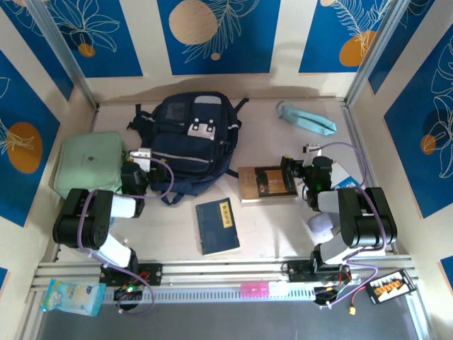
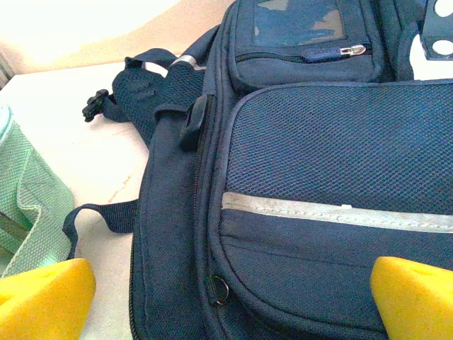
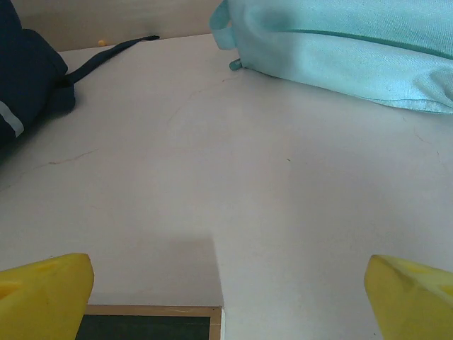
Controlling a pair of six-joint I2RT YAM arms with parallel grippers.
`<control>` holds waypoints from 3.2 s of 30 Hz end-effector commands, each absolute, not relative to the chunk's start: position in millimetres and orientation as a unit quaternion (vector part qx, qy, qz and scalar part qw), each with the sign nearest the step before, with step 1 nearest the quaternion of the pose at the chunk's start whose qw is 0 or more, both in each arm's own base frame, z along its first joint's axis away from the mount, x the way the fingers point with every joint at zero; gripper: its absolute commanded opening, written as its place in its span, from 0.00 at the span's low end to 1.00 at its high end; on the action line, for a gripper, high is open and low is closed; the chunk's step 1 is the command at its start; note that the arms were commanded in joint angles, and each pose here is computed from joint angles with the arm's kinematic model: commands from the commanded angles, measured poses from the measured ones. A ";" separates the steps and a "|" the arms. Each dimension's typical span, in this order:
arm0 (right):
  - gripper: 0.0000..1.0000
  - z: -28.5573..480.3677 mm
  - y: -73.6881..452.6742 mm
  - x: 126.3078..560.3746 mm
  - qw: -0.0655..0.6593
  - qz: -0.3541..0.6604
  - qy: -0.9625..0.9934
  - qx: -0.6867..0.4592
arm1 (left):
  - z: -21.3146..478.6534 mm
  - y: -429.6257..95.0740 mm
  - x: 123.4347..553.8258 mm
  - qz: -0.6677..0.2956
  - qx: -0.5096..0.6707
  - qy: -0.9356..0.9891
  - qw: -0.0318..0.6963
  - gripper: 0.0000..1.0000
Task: Pack the student bag
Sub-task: Rotate the student bag at the center of the table.
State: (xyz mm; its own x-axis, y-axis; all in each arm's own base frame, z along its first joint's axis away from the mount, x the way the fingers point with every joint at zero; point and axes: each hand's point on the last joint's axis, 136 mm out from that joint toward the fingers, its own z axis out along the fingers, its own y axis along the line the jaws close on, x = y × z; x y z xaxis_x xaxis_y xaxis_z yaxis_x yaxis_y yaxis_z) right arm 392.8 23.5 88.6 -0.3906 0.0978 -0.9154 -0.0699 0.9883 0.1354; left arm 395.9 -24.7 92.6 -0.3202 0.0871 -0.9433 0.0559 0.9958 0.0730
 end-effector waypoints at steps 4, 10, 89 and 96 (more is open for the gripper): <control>0.99 93.9 23.7 396.7 0.559 0.074 0.826 -0.002 | 91.7 -21.6 396.9 0.019 0.046 0.814 0.579 1.00; 0.99 93.3 23.5 396.5 0.558 0.073 0.827 -0.002 | 91.1 -21.1 396.6 0.018 0.045 0.814 0.579 1.00; 0.10 104.6 250.3 512.8 0.205 0.409 0.886 0.071 | 83.5 -160.2 356.1 -0.283 -0.166 0.873 0.360 1.00; 0.05 155.3 249.8 463.7 0.208 0.445 0.870 0.047 | 87.3 -163.3 392.4 -0.283 -0.151 0.869 0.377 1.00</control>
